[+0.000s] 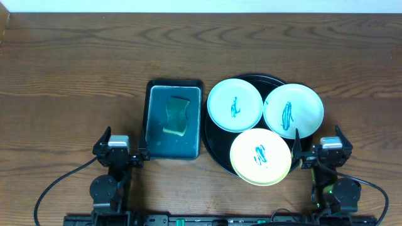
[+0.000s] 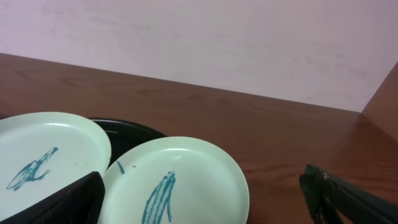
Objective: Clean dirty plates on tray and stack at the side
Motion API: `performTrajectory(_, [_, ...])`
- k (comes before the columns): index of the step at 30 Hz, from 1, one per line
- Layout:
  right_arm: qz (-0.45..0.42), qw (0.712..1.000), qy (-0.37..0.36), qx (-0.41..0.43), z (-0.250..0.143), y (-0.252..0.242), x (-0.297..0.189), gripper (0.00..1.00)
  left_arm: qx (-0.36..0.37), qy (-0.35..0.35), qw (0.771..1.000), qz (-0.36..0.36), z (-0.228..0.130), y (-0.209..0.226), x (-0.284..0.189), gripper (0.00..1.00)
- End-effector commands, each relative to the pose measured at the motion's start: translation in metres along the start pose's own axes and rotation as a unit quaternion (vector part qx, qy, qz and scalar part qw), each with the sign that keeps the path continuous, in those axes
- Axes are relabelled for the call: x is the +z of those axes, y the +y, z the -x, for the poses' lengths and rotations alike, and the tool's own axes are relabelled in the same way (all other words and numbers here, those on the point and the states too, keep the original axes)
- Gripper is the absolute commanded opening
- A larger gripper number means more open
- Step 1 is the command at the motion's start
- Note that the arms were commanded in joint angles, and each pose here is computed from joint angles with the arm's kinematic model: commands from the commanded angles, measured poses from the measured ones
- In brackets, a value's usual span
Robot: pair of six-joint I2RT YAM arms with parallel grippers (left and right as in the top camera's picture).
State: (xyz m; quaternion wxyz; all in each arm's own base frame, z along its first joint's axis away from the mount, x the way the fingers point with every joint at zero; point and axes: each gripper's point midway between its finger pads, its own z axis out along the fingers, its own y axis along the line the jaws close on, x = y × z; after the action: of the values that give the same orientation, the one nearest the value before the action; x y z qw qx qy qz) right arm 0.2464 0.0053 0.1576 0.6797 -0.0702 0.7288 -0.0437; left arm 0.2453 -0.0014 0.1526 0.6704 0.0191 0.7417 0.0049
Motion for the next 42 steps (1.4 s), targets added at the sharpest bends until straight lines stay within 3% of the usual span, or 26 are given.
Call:
performTrajectory(1, [0.005, 1.000, -0.001, 0.004, 0.000, 0.003, 0.000, 0.99, -0.012, 0.022, 1.000, -0.006, -0.014, -0.002, 0.000, 0.89])
performTrajectory(7, [0.023, 1.000, -0.004, 0.006, 0.001, 0.009, 0.000, 0.99, -0.082, 0.022, 0.996, -0.004, -0.014, -0.002, 0.000, 0.89])
performTrajectory(18, [0.032, 0.989, 0.012, 0.141, 0.001, 0.012, -0.001, 0.99, -0.145, 0.053, 0.988, 0.001, 0.007, -0.002, -0.005, 0.89])
performTrajectory(31, [0.070, 0.970, 0.169, 0.161, 0.021, 0.022, -0.030, 0.99, -0.151, 0.225, 0.962, 0.006, 0.034, -0.005, 0.000, 0.89])
performTrajectory(42, [0.093, 0.914, 0.350, 0.180, 0.013, 0.032, -0.032, 0.99, -0.159, 0.409, 0.899, 0.004, 0.045, -0.013, -0.004, 0.89])
